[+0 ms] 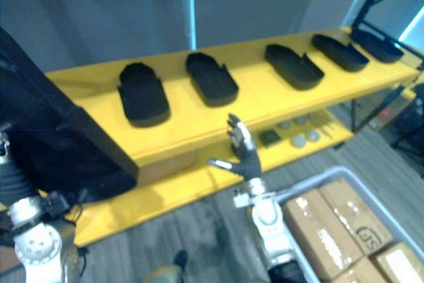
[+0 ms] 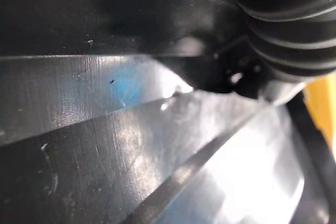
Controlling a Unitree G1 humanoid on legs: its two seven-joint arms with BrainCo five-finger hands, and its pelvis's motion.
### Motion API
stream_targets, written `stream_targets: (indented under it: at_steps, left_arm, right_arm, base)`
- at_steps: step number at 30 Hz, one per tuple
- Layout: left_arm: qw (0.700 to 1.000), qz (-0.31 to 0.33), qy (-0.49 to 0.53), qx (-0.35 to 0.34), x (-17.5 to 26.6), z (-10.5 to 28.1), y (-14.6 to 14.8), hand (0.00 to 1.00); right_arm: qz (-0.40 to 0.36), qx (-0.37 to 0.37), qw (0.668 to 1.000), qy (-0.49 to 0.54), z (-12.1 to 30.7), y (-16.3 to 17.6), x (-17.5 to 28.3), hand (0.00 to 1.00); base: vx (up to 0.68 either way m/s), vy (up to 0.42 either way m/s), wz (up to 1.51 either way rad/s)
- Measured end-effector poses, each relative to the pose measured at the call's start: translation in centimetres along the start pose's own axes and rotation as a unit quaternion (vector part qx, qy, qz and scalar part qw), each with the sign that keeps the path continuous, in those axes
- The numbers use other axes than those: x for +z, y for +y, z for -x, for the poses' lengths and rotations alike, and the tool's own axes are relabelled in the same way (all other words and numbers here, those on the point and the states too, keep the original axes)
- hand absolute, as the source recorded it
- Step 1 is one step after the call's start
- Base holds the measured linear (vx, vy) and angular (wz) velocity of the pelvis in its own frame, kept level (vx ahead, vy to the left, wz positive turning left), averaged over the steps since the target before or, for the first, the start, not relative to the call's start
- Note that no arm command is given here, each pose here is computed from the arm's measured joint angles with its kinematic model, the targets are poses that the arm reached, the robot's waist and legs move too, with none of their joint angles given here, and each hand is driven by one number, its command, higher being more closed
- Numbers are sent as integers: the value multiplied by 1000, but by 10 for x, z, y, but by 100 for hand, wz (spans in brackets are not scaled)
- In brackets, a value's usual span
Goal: Walk over and take plastic housings, then place them on the shelf
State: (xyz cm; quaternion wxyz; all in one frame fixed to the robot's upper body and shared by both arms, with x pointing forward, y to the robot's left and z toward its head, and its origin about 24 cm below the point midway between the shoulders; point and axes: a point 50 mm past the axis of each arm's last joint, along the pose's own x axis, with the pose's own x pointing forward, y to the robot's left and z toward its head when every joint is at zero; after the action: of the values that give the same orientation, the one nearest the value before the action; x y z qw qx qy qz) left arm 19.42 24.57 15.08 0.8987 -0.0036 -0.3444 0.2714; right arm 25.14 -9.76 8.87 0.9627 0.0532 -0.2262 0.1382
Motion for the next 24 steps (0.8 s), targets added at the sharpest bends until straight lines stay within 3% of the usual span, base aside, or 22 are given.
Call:
stream_targets:
  at_steps: [7,12,18,24]
  left_arm:
    - [993,-2,111,29,-27,32,1,100]
    - [991,-2,126,36,-28,40,-1,100]
    - [990,30,134,-21,-37,41,-26,100]
    - [986,38,154,-46,-39,49,-31,100]
  right_arm:
    - [-1,66,998,14,5,3,-2,0]
    - [-12,114,993,-17,-13,22,7,0]
    - [5,61,998,-30,-11,11,11,0]
    - [18,45,998,-45,-7,-14,17,0]
  base:
    - [147,-153,55]
    - [103,-100,56]
    - [22,-58,154]
    - [-50,120,85]
